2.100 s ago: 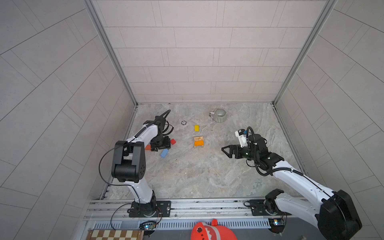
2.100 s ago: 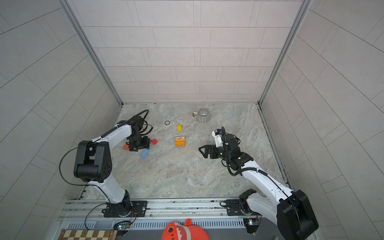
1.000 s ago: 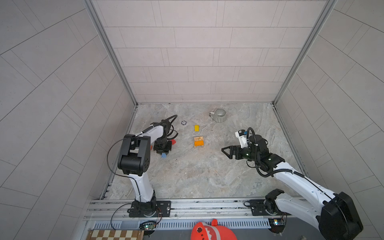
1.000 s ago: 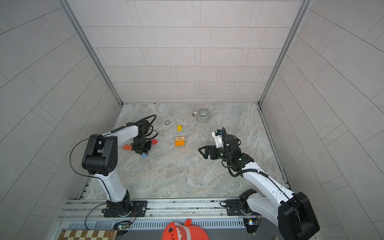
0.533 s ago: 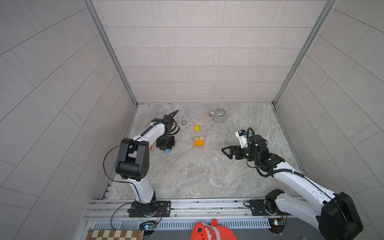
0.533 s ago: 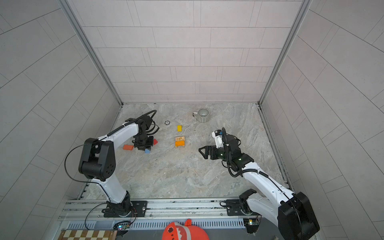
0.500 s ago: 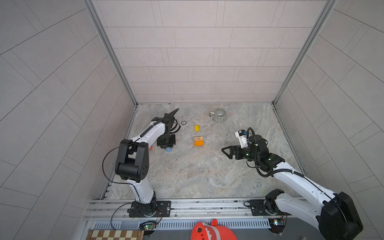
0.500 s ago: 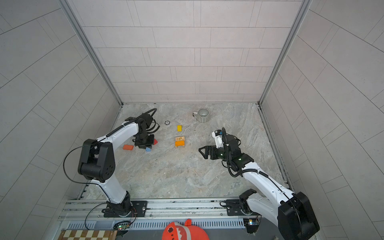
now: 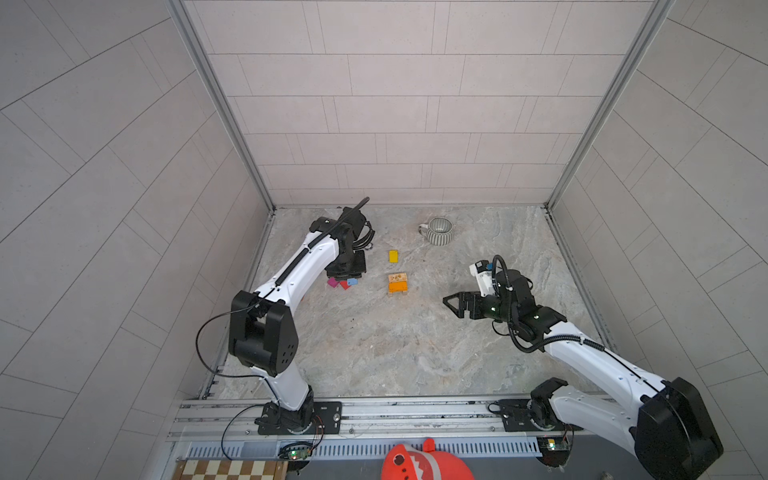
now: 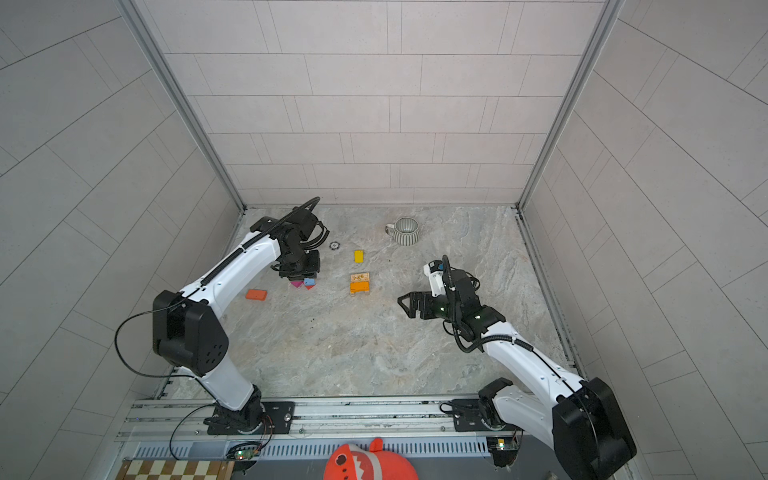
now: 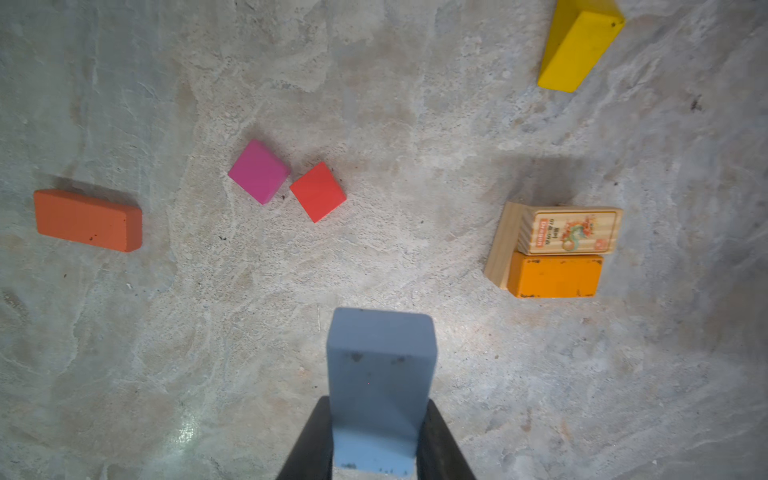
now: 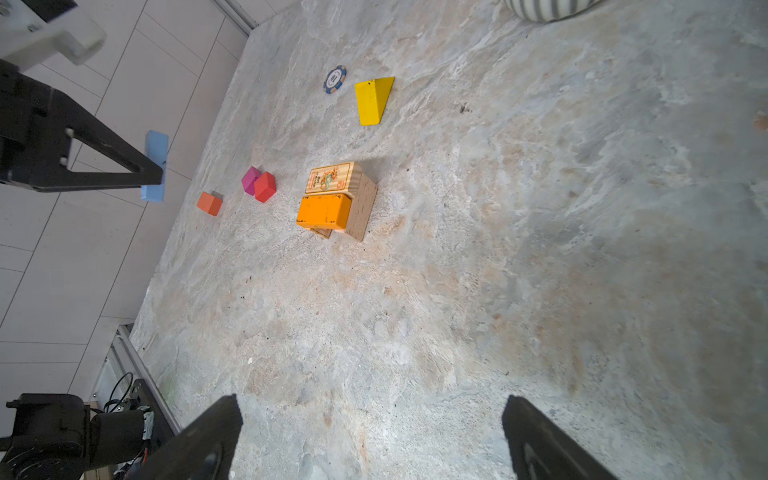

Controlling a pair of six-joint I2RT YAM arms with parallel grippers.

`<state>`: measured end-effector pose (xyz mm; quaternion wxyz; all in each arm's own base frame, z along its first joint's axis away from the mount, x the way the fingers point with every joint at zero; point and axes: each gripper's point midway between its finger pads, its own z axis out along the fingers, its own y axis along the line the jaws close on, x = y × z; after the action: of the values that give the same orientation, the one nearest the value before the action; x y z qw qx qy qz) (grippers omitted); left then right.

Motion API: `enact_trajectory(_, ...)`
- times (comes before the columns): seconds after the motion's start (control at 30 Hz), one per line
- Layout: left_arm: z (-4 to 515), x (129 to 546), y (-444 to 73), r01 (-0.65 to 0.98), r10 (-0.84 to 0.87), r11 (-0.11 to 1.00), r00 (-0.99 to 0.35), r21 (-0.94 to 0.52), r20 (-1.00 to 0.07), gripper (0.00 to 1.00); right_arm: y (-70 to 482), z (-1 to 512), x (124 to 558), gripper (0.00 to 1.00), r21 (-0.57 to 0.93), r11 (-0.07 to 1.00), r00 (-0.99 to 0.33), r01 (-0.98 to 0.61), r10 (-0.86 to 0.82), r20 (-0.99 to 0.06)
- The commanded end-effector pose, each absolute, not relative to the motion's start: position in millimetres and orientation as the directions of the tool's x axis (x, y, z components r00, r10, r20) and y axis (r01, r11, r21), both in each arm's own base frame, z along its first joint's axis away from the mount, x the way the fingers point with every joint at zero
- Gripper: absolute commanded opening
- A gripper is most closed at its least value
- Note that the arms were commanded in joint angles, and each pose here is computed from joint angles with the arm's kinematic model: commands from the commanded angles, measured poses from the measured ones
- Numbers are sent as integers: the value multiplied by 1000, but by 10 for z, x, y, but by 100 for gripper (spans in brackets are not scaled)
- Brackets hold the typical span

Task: Build the wood block tower
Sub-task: 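Lift the light blue block and carry it toward the stack with left gripper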

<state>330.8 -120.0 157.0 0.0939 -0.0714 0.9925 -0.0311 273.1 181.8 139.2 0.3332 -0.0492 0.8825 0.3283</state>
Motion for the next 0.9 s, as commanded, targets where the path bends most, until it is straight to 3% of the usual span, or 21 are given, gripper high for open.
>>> enact_trajectory(0.0, 1654, 3248, -1287, -152, -158, 987, -973, -51, -169, 14, 1791, 1333, 2731, 100, 532, 794, -776, -296, 125, -618)
enact_trajectory(0.43, 1637, 3390, -1943, -70, -74, 997, -982, -27, -176, 14, 1758, 1297, 2745, 100, 528, 804, -779, -273, 137, -612)
enact_trajectory(0.87, 1343, 3354, -2215, -71, -69, 997, -990, 10, -125, 13, 1683, 1281, 2753, 100, 513, 824, -777, -239, 155, -611)
